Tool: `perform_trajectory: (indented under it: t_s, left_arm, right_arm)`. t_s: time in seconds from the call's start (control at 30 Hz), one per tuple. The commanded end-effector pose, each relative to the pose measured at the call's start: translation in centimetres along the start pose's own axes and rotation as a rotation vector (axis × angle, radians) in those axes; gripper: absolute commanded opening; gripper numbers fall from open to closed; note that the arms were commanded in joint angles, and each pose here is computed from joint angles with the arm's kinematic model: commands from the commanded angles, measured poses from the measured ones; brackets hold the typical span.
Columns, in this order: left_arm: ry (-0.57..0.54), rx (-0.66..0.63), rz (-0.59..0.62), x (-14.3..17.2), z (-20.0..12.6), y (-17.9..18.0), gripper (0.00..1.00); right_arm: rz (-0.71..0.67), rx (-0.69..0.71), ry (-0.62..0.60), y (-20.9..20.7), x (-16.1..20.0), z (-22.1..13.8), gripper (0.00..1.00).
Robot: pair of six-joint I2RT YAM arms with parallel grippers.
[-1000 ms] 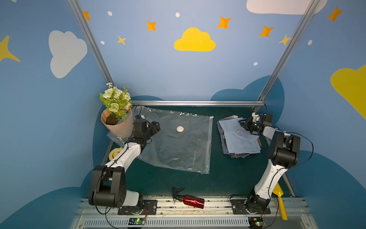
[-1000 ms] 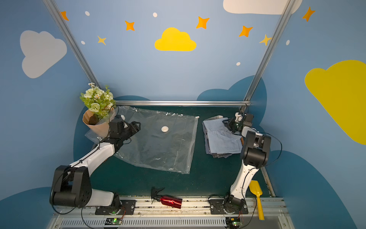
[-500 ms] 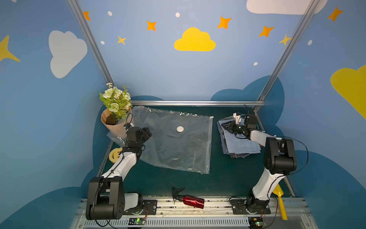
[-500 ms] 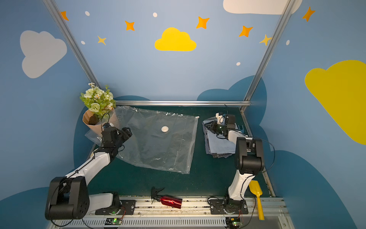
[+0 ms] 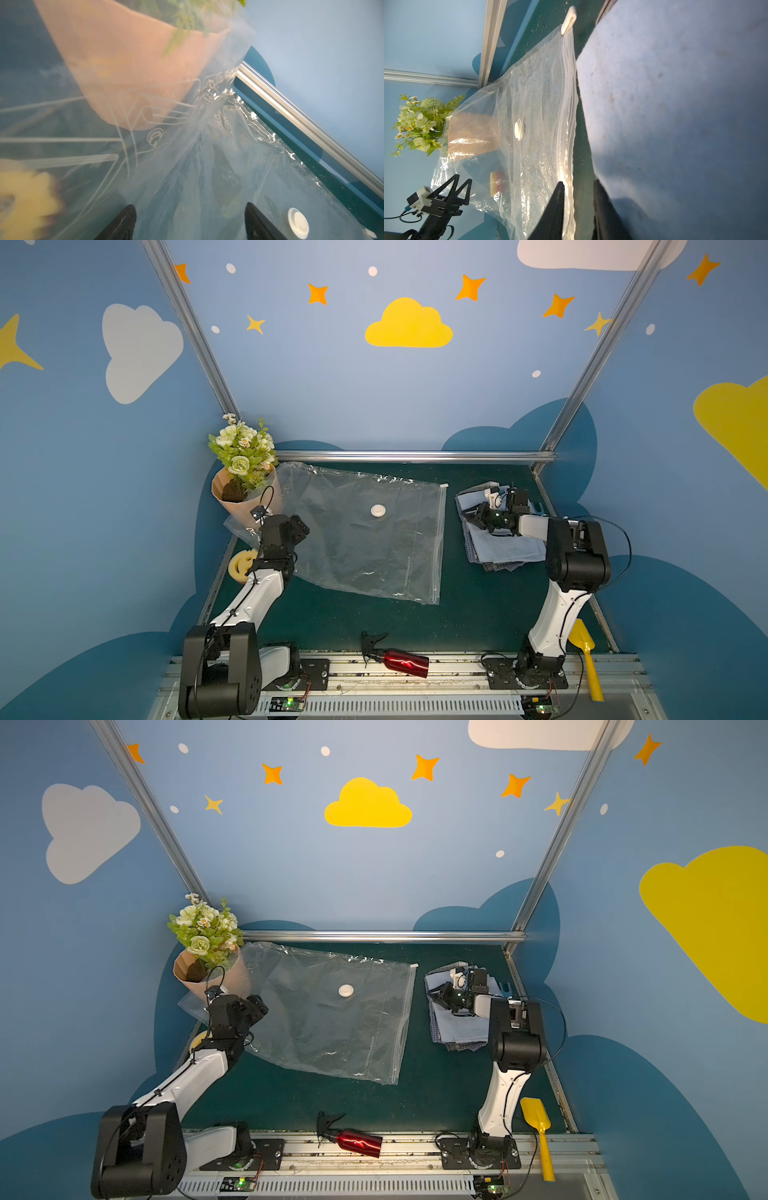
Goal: Take the shirt out of the vacuum bag
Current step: Place the shirt at the center of the board, then reset both arms
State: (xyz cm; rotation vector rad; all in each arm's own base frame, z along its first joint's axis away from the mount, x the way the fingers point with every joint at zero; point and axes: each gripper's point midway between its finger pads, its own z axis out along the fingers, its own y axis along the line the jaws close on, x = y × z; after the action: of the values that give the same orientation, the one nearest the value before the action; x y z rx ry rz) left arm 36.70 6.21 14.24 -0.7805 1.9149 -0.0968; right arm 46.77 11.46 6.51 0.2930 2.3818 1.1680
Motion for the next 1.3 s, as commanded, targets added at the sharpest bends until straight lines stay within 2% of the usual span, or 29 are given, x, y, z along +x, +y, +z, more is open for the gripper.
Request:
perform_trajectory:
  t_s: [0.0, 0.17, 0.3, 0.47, 0.57, 0.63, 0.77, 0.9, 1.03, 1.2, 1.27]
  left_arm:
    - [-0.085, -0.06, 0.037, -1.6, -0.2, 1.3, 0.83]
    - [-0.108, -0.115, 0.107, -1.9, 0.2, 2.5, 0.84]
    - [-0.116, -0.134, 0.097, -1.9, 0.5, 3.6, 0.85]
    - [-0.116, -0.12, 0.109, -0.4, 0.7, 4.3, 0.86]
    - [-0.117, -0.085, 0.115, 0.4, 0.7, 4.1, 0.89]
    - [-0.113, -0.075, 0.109, 0.9, 0.9, 4.2, 0.94]
    - [-0.105, -0.043, 0.139, 1.4, 1.4, 3.7, 1.0]
    - [-0.096, 0.013, 0.209, 2.3, 2.2, 2.4, 1.0]
    - [-0.104, 0.042, 0.242, 2.9, 2.6, 1.6, 1.0]
    - [-0.079, 0.091, 0.364, 5.2, 3.9, -0.3, 1.0]
    - [-0.09, 0.098, 0.371, 5.3, 4.0, -0.6, 1.0]
  right_arm:
    - [-0.085, 0.036, -0.074, 1.9, -2.3, -2.5, 0.26]
    - [-0.188, 0.181, -0.243, 2.7, -5.0, -8.0, 0.32]
    - [-0.26, 0.329, -0.417, 2.9, -6.4, -13.2, 0.35]
    - [-0.264, 0.489, -0.616, 0.4, -6.0, -17.9, 0.41]
    - [-0.299, 0.583, -0.711, -1.9, -5.0, -19.3, 0.49]
    - [-0.317, 0.641, -0.71, -3.8, -3.6, -19.1, 0.59]
    - [-0.277, 0.696, -0.743, -5.7, -2.5, -19.9, 0.69]
    - [-0.346, 0.703, -0.729, -5.1, -2.1, -20.1, 0.71]
    - [-0.355, 0.695, -0.732, -5.3, -1.0, -20.3, 0.75]
    - [-0.456, 0.642, -0.724, -5.3, 0.8, -18.2, 0.77]
    - [-0.511, 0.61, -0.696, -4.7, 1.0, -16.9, 0.77]
